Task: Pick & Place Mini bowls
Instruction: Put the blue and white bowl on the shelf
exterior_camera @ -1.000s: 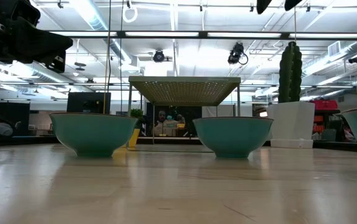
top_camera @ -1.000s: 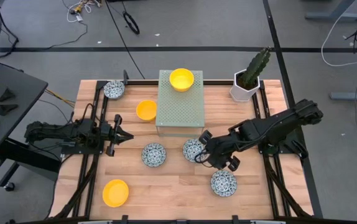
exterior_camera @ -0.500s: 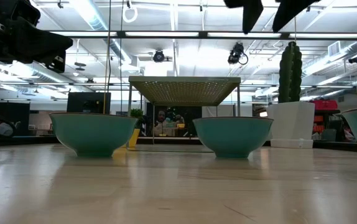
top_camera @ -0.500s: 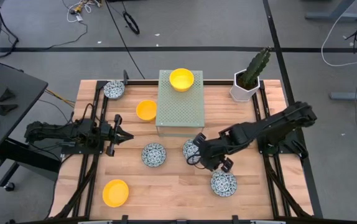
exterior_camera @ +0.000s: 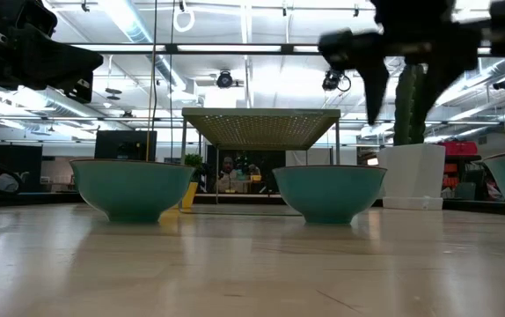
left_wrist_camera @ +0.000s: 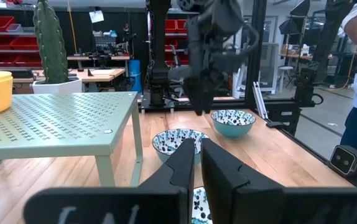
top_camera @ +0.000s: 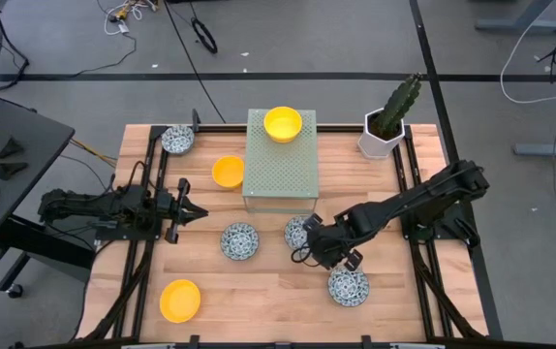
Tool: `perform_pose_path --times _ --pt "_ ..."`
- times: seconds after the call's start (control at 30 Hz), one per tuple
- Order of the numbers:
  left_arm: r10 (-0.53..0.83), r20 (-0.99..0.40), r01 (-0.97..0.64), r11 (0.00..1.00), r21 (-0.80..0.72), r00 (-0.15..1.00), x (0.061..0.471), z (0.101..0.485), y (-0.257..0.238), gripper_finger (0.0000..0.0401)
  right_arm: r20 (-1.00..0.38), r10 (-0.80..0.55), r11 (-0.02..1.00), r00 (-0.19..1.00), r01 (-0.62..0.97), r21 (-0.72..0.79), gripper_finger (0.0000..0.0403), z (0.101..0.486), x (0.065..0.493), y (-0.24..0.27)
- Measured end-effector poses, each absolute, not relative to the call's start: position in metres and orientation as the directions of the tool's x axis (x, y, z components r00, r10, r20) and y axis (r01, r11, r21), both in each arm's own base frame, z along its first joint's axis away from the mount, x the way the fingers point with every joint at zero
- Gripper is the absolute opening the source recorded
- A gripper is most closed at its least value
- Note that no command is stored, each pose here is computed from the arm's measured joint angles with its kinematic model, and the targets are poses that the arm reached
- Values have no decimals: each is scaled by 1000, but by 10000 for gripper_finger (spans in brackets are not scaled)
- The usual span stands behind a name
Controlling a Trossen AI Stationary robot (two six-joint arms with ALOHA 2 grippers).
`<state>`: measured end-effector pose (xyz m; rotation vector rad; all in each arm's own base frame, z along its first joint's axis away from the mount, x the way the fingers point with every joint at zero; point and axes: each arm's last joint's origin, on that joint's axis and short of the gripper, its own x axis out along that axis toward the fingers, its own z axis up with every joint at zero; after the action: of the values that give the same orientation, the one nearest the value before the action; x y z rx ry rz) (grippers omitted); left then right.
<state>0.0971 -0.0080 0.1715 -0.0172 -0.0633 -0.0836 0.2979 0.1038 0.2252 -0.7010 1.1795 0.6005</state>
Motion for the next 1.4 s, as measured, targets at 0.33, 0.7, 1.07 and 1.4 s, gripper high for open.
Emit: perform_pose_path --times 0.33,0.7,1.07,1.4 --pt "-83 64 84 996 -15 995 97 172 -8 34 -963 56 691 265 -706 -154 185 221 278 99" --pt "-83 64 84 996 -15 995 97 171 -8 34 -921 111 710 374 -678 -189 185 234 254 102" --pt "-83 64 84 996 -15 995 97 171 -8 34 -877 148 690 457 -683 -239 185 234 230 103" --pt "-83 64 84 996 -15 995 97 172 -8 34 -823 119 703 556 -632 -325 185 245 228 101"
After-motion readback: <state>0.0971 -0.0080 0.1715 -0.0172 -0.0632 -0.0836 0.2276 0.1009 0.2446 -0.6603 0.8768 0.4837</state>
